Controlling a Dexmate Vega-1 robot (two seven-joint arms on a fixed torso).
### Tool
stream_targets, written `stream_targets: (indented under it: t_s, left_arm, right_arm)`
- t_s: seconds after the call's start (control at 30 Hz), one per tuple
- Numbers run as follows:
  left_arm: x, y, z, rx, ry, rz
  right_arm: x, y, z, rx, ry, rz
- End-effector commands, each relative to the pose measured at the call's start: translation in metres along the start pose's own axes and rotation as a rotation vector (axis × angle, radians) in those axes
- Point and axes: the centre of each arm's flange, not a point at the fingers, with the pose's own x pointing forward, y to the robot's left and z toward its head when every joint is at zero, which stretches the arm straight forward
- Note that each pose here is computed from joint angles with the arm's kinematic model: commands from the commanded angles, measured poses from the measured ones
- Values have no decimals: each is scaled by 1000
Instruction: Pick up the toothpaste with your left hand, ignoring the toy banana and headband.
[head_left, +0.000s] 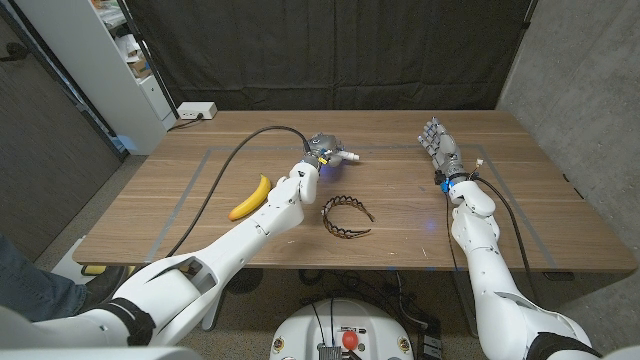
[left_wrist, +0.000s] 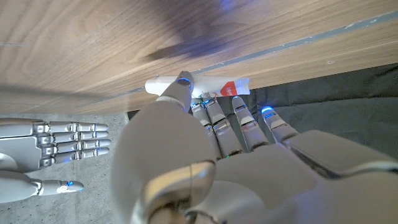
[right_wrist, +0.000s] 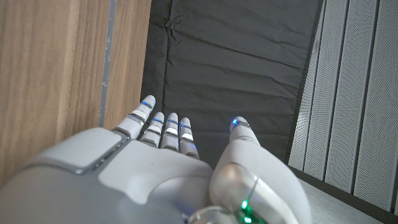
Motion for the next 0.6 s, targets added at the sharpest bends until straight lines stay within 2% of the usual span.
stream_targets:
  t_s: [0.03, 0.6]
  left_arm:
    - [-6, 12, -1, -10, -12, 15]
    - [-2, 26, 3, -27, -61, 21]
  right_arm:
    - [-4, 5, 3, -7, 3, 8]
    - [-4, 8, 4, -11, 7, -2]
